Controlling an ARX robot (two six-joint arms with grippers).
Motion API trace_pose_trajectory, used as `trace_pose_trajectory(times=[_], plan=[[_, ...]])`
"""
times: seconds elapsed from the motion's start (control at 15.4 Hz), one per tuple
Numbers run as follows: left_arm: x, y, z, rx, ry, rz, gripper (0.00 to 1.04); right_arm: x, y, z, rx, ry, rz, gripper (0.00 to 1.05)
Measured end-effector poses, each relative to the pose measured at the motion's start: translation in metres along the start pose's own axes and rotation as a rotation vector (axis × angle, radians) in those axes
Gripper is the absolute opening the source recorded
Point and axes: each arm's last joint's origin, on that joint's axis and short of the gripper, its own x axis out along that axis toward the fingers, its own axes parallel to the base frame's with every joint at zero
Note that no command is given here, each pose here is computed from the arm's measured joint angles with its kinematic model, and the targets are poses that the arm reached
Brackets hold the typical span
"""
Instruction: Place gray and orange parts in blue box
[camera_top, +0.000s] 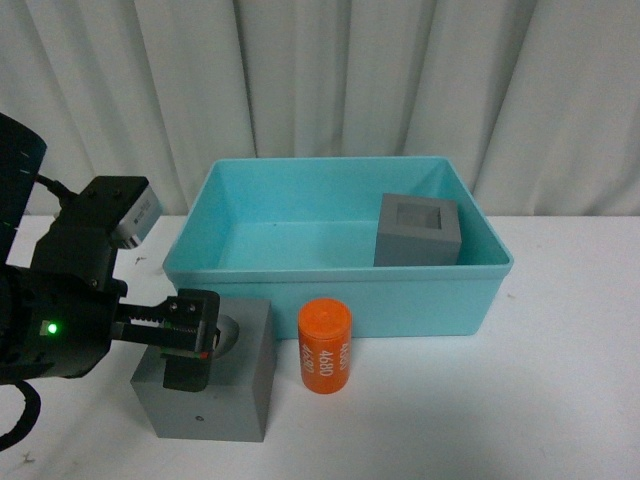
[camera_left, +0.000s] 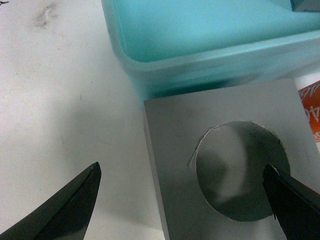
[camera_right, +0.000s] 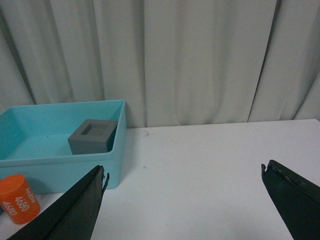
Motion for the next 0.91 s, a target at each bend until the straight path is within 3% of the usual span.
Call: trace_pose_trajectory(times=[0.32,0.39,0.78,0.91], plan=[[0.0125,-0.0008,0.0007,0.063,-0.004,0.067,0.98,0.0000,0.0000,0.0000,0.000,0.000,0.000,0.98],[0.0126,-0.0016,0.0006,0.069,-0.004,0.067,0.94,0.0000,0.0000,0.0000,0.000,0.000,0.000,0.98],[0.0100,-0.0055,0.0016,0.087,-0.002,0.028,0.31,0.0000,0.0000,0.0000,0.000,0.000,0.000,0.98],[0.0054,-0.0048,0.0020,0.087,-0.003,0.016,0.21,0.0000,0.0000,0.0000,0.000,0.000,0.000,0.98]])
